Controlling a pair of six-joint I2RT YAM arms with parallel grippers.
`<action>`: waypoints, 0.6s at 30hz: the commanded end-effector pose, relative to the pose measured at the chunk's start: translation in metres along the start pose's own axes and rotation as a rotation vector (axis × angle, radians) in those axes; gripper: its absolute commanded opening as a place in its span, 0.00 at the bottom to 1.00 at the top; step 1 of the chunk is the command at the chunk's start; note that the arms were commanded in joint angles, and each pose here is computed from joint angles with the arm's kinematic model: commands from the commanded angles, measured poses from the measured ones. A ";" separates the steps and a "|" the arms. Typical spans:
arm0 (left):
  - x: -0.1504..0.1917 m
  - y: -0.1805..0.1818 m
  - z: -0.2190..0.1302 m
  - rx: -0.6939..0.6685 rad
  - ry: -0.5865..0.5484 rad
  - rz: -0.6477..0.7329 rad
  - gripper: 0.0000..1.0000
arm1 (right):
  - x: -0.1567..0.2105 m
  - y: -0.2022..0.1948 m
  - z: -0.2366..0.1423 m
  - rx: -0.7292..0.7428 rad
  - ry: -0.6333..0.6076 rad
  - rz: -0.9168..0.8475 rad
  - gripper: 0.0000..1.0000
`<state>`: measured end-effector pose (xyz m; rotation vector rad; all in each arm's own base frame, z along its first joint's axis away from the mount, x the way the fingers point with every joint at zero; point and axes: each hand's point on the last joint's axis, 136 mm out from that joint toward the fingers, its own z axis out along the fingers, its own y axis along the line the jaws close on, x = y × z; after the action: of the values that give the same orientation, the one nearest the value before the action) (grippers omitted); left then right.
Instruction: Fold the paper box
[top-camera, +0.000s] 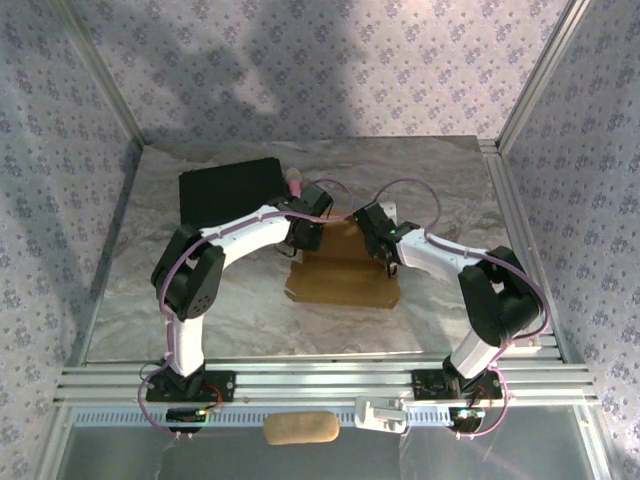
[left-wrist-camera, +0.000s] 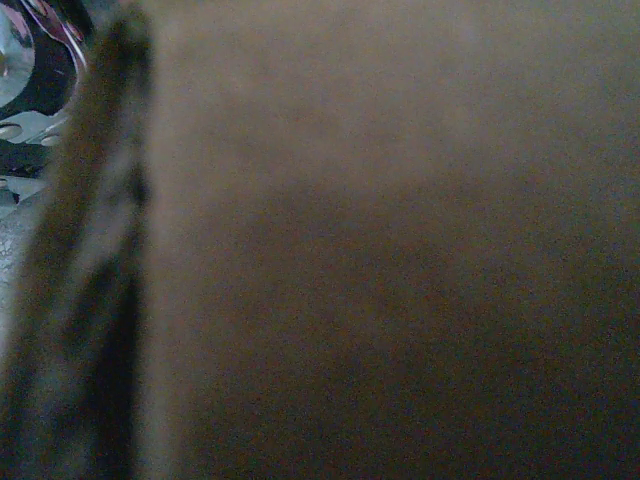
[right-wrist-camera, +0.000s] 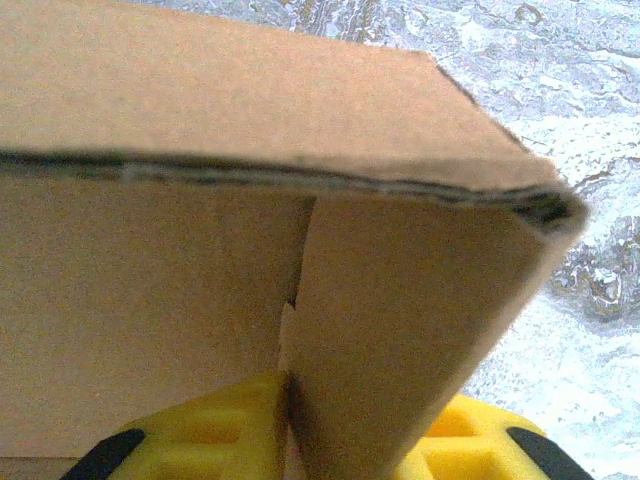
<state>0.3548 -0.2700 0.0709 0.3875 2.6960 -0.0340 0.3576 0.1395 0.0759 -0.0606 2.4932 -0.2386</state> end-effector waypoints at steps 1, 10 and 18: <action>0.002 -0.001 -0.005 -0.014 0.013 0.040 0.00 | -0.005 0.002 0.003 -0.004 0.007 0.022 0.24; 0.003 0.000 -0.005 -0.019 0.011 0.040 0.00 | 0.007 -0.014 0.007 0.152 0.035 0.024 0.00; 0.000 -0.001 -0.006 -0.017 0.003 0.028 0.00 | 0.011 -0.017 -0.010 0.278 -0.014 -0.001 0.00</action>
<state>0.3531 -0.2718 0.0707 0.3883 2.6993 -0.0409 0.3491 0.1389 0.0757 0.0450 2.4539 -0.4094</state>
